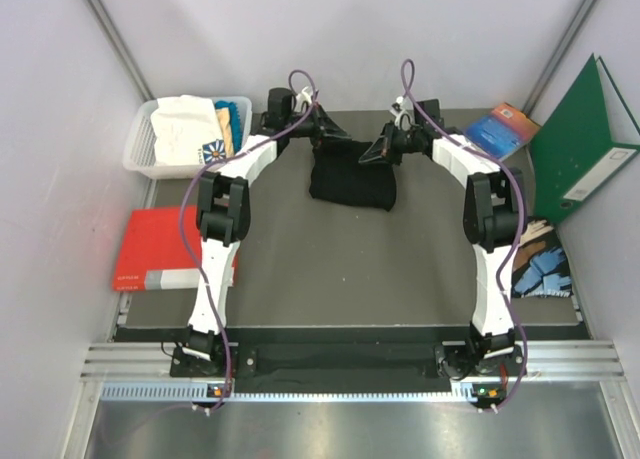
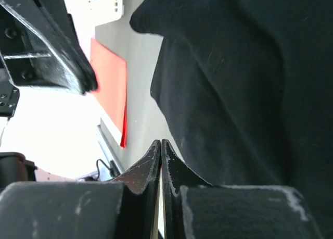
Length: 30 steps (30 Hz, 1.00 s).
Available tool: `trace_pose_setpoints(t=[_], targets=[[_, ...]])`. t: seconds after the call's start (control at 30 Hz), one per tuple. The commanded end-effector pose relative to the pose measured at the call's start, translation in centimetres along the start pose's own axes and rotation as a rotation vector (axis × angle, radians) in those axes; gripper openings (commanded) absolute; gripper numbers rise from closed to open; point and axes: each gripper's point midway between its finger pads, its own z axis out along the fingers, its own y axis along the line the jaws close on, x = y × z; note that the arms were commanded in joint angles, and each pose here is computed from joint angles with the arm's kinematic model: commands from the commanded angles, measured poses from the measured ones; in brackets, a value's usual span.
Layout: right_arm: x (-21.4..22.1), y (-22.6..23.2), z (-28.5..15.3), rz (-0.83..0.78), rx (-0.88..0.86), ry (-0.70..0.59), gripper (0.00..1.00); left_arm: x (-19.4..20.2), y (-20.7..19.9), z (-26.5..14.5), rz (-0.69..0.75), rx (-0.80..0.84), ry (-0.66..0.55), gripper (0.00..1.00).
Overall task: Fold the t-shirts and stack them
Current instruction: Fold the tshirt
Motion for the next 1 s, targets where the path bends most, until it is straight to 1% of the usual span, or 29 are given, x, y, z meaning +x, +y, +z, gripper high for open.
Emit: trace_pose_setpoints(t=[0.0,0.07,0.13,0.17,0.2,0.23,0.27,0.33,0.37,0.43,0.47,0.53,0.57,0.7,0.77,0.83,0.87,0.93,0.97], targets=[[1.3,0.1,0.7,0.012,-0.036,0.048,0.0,0.5,1.8,1.3,-0.005,0.009,0.037,0.0],[1.6,-1.5,1.5,0.044,-0.018,0.066,0.0,0.9,3.8,1.7,-0.045,-0.027,0.042,0.0],[1.2,-2.0,2.0,0.041,-0.004,0.07,0.0,0.8,6.0,2.1,-0.067,-0.062,0.031,0.0],[1.2,-3.5,2.8,0.056,0.03,0.071,0.0,0.5,6.8,2.2,-0.078,-0.074,0.017,0.0],[0.3,-3.6,3.1,0.037,0.035,0.057,0.0,0.4,8.6,2.5,-0.102,-0.096,0.013,0.0],[-0.1,-3.8,3.5,0.029,0.035,0.049,0.0,0.2,9.1,2.7,-0.109,-0.106,0.004,0.0],[-0.2,-5.2,4.2,0.039,0.05,0.048,0.0,-0.8,9.2,2.9,-0.09,-0.115,-0.03,0.0],[-1.5,-4.9,5.0,0.012,0.025,0.017,0.0,-1.9,10.5,2.8,-0.092,-0.147,-0.078,0.0],[-1.4,-6.0,5.9,0.022,0.032,0.021,0.0,-3.0,11.1,2.8,-0.073,-0.18,-0.137,0.0],[-1.9,-6.5,6.6,0.002,0.034,0.008,0.0,-4.4,11.9,2.3,-0.063,-0.216,-0.198,0.0],[-1.8,-8.0,7.2,0.017,0.062,0.007,0.0,-5.3,12.0,1.9,-0.058,-0.226,-0.227,0.0],[-2.0,-8.9,7.5,0.012,0.09,-0.002,0.0,-6.3,13.2,1.5,-0.067,-0.256,-0.273,0.0],[-2.3,-9.8,7.5,0.012,0.135,-0.026,0.0,-6.6,13.4,1.3,-0.071,-0.263,-0.287,0.0],[-3.5,-11.8,7.1,-0.006,0.226,-0.067,0.0,-6.8,12.5,1.3,-0.064,-0.238,-0.285,0.0],[-3.9,-11.9,7.0,-0.009,0.2,-0.07,0.0,-6.5,11.5,1.4,-0.051,-0.216,-0.27,0.0],[-4.9,-10.6,6.7,-0.027,0.157,-0.093,0.0,-5.9,9.8,1.2,-0.043,-0.184,-0.242,0.0],[-5.7,-9.5,6.3,-0.04,0.136,-0.112,0.0,-5.7,8.0,1.2,-0.02,-0.165,-0.234,0.0],[-6.7,-7.9,5.7,-0.064,0.098,-0.14,0.0,-4.2,7.2,1.5,-0.007,-0.153,-0.186,0.0],[-6.9,-7.4,5.7,-0.063,0.087,-0.149,0.0,-3.1,6.1,2.0,0.001,-0.141,-0.155,0.0]])
